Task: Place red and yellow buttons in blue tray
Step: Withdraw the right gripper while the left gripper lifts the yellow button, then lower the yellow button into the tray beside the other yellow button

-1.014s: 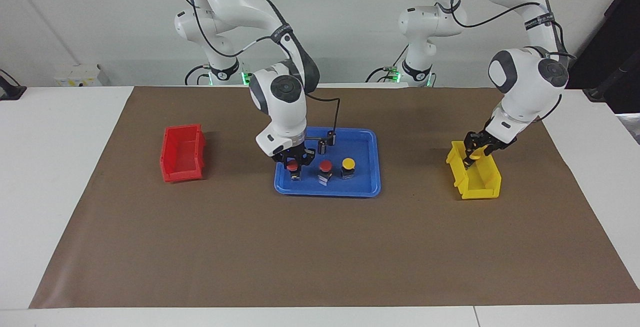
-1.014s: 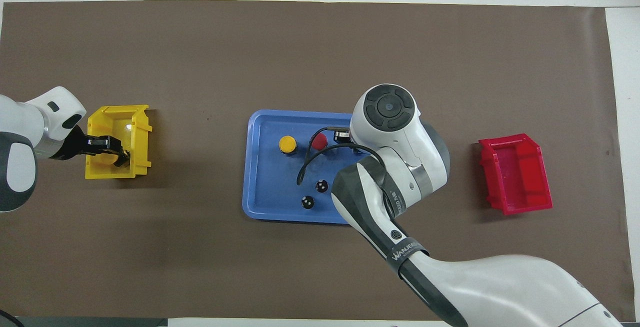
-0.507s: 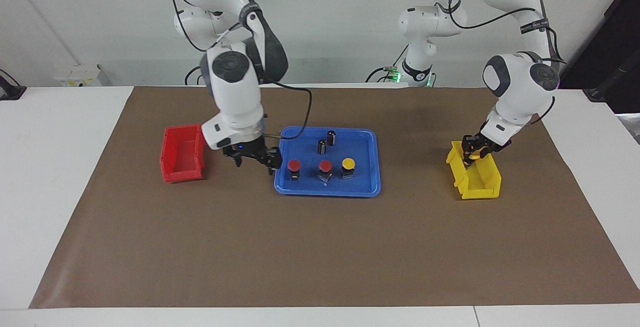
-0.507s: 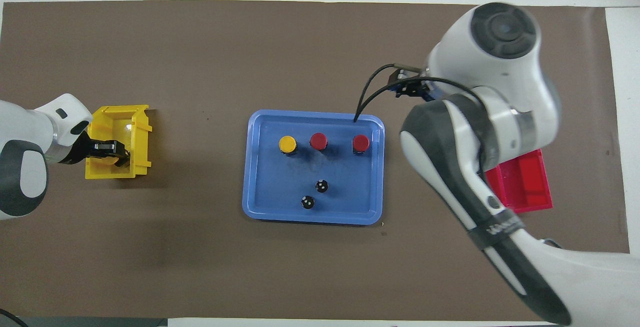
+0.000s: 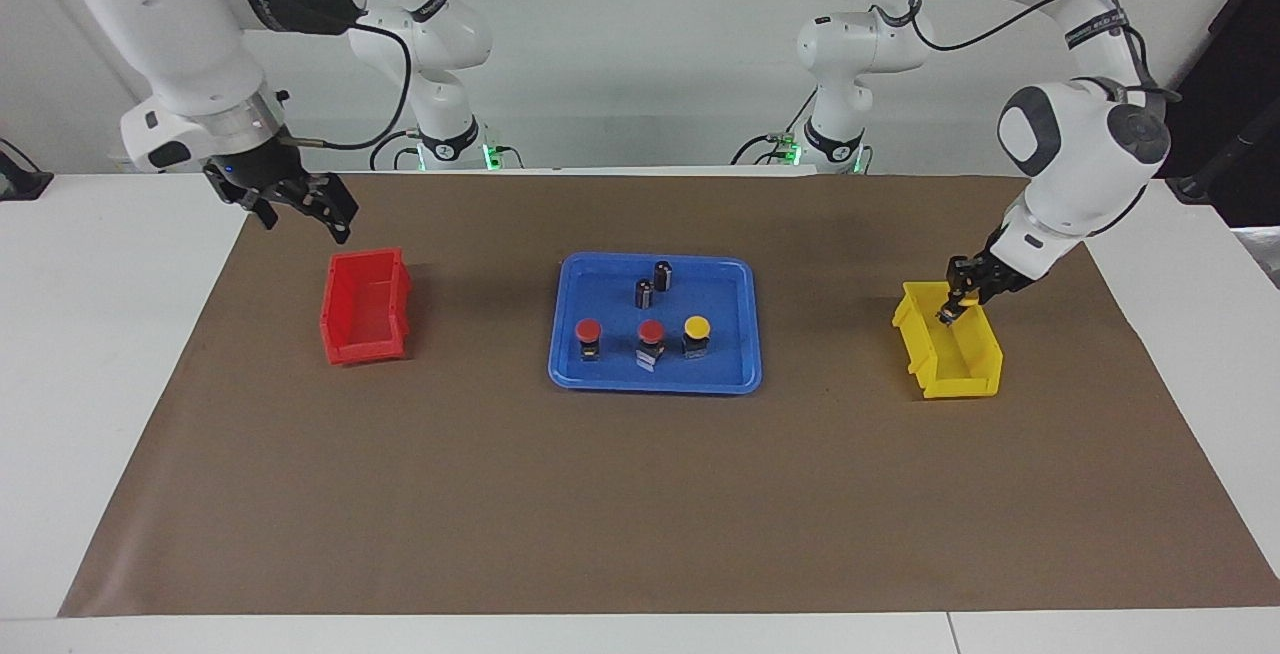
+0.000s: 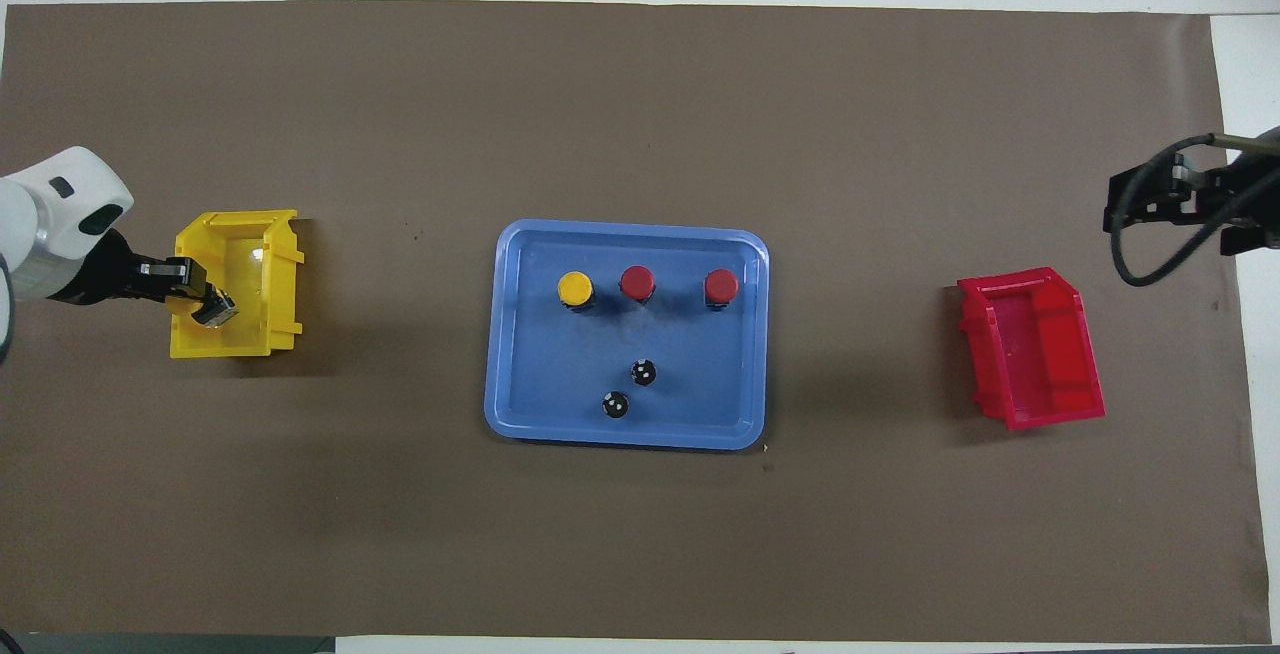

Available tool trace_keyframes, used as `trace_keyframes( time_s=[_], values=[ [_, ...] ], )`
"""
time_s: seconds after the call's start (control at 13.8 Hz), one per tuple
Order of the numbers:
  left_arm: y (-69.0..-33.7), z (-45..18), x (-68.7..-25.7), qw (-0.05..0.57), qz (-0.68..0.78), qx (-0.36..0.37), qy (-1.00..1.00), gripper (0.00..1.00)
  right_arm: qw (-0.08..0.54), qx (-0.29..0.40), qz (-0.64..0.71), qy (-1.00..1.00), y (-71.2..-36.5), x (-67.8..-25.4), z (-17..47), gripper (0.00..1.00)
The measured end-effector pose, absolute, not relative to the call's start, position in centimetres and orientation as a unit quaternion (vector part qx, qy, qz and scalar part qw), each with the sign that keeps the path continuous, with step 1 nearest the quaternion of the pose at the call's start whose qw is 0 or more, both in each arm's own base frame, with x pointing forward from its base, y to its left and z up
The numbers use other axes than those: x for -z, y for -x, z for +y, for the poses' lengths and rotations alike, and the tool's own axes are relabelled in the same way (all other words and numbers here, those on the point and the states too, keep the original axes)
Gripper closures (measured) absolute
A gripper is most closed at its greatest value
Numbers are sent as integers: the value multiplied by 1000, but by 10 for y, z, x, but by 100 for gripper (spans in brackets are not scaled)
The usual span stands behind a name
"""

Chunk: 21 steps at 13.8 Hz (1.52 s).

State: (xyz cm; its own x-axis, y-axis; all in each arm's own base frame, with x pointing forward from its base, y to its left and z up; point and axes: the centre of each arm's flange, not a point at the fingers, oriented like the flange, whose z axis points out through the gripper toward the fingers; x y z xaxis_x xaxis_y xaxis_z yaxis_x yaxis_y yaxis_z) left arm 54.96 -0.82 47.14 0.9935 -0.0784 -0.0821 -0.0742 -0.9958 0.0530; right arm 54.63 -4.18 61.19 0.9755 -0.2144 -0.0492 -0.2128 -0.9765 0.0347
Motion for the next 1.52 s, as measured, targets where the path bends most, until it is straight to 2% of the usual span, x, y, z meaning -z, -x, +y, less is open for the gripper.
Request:
trace_keyframes(
  time_s=[0.07, 0.22, 0.43, 0.58, 0.8, 1.01, 1.52],
  values=[
    [-551, -31, -492, 24, -35, 38, -998, 59, 14, 27, -106, -994, -543, -617, -53, 0],
    [-546, -104, -501, 20, -41, 30, -999, 59, 13, 21, -105, -994, -536, -632, -61, 0],
    [-524, -233, -470, 20, -28, 12, -999, 59, 13, 18, -104, -994, -527, -643, -59, 0],
    [-513, -294, -433, 35, -18, 12, -999, 59, 13, 22, -104, -994, -527, -639, -59, 0],
    [-516, -327, -397, 62, 18, 3, -998, 59, 13, 30, -99, -995, -527, -635, -59, 0],
    [-515, -342, -375, 61, 25, 1, -998, 59, 13, 34, -97, -995, -526, -635, -59, 0],
    [-520, -334, -370, 57, 33, 5, -998, 59, 13, 36, -96, -995, -526, -634, -58, 0]
  ],
)
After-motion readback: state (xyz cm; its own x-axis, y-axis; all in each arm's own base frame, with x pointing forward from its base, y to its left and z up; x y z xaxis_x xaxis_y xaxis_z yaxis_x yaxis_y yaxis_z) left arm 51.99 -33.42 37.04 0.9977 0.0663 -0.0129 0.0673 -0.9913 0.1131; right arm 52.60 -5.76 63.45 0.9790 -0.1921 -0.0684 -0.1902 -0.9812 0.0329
